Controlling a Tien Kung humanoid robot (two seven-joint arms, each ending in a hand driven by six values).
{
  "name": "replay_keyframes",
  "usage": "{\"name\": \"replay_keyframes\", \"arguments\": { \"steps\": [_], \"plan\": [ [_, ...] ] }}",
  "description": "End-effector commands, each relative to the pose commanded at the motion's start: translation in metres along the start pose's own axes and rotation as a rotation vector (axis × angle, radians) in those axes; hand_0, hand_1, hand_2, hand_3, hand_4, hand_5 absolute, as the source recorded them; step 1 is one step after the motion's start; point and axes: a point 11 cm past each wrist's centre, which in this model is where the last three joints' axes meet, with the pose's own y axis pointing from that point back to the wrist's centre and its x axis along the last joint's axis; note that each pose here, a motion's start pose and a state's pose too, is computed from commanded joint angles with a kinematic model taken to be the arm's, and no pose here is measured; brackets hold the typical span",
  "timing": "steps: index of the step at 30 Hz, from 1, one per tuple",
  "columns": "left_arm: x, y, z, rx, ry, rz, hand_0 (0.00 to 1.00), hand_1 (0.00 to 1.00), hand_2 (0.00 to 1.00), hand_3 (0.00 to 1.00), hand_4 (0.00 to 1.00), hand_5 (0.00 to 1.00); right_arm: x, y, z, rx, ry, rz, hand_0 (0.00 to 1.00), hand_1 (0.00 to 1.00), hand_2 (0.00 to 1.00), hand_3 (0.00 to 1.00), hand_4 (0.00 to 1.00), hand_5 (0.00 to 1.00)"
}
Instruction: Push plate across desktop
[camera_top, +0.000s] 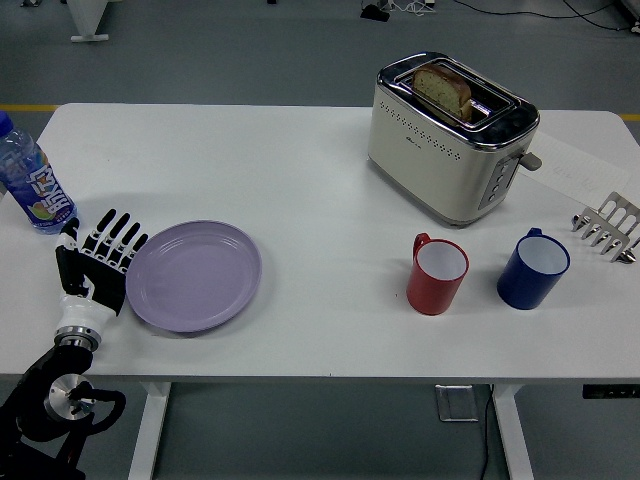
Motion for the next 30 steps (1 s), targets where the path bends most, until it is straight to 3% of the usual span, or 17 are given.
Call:
{"name": "replay_keyframes", "arguments": {
  "steps": [30],
  "plan": [
    [-0.017,-0.009,0.002,-0.008,-0.003,-0.041,0.747,0.772,0.737,0.673,0.59,0.998,-0.002,0.001,-0.005,0.012,0.004,-0.006,0.578,0.517,0.61,0.58,0.225,0.527]
  ]
}}
